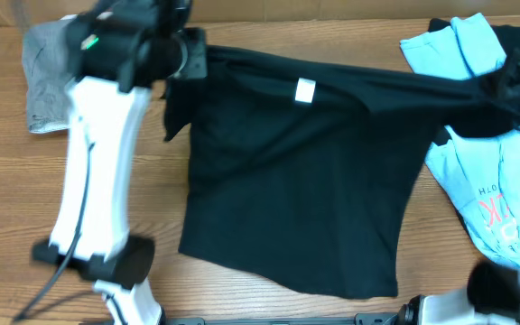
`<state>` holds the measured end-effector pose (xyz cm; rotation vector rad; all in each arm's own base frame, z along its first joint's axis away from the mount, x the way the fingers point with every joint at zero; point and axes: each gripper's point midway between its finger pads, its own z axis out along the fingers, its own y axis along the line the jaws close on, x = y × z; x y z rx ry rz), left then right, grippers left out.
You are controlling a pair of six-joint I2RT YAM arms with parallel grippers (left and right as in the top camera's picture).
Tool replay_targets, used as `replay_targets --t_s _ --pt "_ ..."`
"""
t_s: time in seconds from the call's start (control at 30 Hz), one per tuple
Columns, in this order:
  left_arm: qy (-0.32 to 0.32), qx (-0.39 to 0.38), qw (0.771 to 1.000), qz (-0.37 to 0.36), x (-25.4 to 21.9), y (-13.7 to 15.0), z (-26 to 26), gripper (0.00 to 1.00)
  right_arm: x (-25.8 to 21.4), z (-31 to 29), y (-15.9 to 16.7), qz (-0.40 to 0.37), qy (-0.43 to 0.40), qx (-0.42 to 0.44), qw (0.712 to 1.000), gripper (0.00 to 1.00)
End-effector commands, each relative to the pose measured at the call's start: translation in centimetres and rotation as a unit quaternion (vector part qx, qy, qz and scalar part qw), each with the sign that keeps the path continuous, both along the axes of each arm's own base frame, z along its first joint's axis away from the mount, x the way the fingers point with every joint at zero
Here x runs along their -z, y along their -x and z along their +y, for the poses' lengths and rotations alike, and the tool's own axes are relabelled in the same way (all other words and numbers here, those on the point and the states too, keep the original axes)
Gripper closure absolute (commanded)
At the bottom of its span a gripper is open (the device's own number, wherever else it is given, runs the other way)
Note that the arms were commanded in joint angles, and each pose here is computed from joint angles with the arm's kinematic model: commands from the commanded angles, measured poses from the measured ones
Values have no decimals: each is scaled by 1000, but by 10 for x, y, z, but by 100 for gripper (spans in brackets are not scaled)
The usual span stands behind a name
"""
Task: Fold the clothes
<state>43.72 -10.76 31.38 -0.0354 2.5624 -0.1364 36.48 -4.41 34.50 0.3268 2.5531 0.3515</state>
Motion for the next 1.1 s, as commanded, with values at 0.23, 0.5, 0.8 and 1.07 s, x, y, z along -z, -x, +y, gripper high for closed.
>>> replay_targets --t_s 0.23,0.5,0.8,1.07 --pt "-56 -49 997 -14 124 -125 7 96 154 -1 -131 77 38 -41 995 96" --pt "-34 -43 993 -109 174 -202 -18 66 207 12 -219 -9 39 -37 999 96" --pt "10 -67 954 -293 75 -253 -14 0 140 41 -287 -194 29 -42 980 0" --pt "5 -67 961 -270 22 -223 0 0 113 36 -271 -171 5 -13 985 0"
